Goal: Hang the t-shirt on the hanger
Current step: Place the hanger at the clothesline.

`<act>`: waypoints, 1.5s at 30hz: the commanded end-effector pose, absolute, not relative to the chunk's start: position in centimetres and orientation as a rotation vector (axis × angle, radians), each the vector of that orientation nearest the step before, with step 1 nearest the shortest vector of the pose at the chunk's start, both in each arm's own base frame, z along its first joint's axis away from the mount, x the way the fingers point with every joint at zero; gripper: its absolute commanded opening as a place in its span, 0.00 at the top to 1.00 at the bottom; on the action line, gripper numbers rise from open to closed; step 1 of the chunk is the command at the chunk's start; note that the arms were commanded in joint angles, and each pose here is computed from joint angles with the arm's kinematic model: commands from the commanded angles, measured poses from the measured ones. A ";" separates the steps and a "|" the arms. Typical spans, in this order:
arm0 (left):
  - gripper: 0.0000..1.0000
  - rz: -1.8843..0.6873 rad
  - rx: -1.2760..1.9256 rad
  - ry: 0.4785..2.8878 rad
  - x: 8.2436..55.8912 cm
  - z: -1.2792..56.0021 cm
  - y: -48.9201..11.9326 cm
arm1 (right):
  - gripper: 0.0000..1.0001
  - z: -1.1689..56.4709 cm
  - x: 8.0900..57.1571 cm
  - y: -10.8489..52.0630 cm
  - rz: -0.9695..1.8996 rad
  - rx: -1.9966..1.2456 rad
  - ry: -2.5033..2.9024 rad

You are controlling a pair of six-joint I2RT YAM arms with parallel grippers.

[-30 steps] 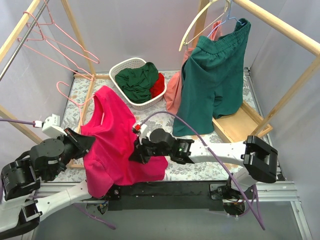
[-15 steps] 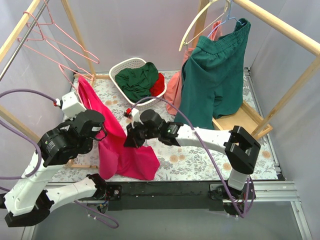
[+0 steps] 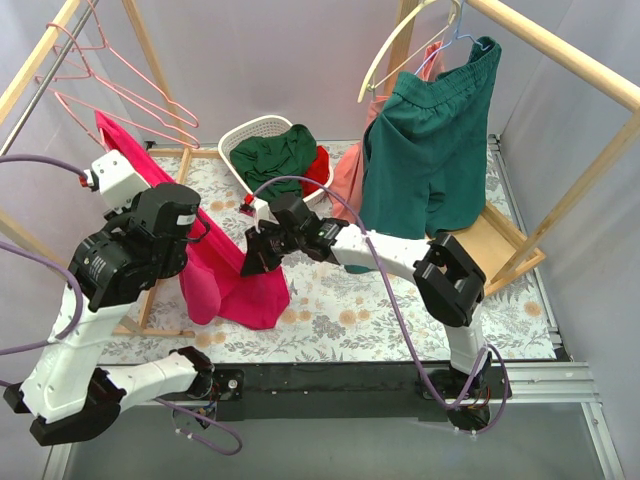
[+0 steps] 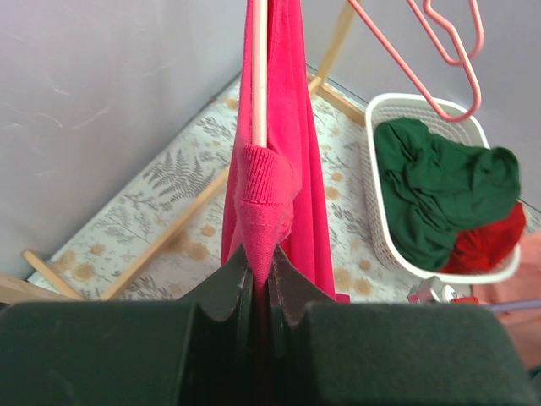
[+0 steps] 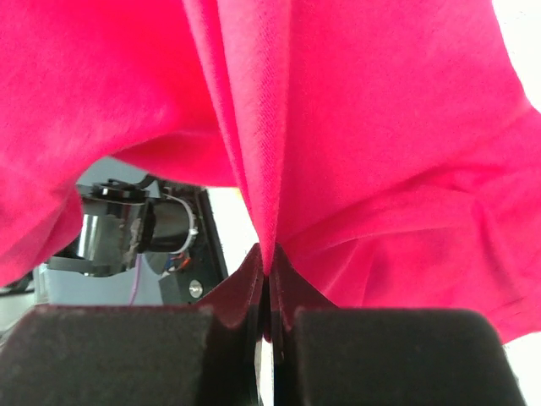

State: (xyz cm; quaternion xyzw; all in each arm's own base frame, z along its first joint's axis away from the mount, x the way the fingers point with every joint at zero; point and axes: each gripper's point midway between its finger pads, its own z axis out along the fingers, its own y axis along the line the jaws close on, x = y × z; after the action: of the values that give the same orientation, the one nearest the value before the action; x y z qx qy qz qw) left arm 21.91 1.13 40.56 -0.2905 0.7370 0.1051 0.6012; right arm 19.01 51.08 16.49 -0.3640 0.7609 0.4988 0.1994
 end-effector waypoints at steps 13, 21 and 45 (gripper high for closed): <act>1.00 0.618 -0.730 1.523 22.1 44.9 6.0 | 0.94 19.5 15.8 53.1 1.530 -1.156 2.095; 1.00 0.829 -0.705 1.473 20.3 46.3 7.9 | 0.94 18.8 15.4 52.5 1.504 -1.171 2.116; 1.00 0.876 -0.666 1.482 21.7 46.1 7.1 | 0.29 24.5 15.4 50.0 1.277 -1.024 1.783</act>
State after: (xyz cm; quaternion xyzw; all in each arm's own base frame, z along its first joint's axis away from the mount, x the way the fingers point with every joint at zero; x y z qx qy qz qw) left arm 22.61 6.48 44.61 -0.2567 0.6487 0.3859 0.6036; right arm 13.20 49.07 17.93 -0.4149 0.7482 0.4562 0.2448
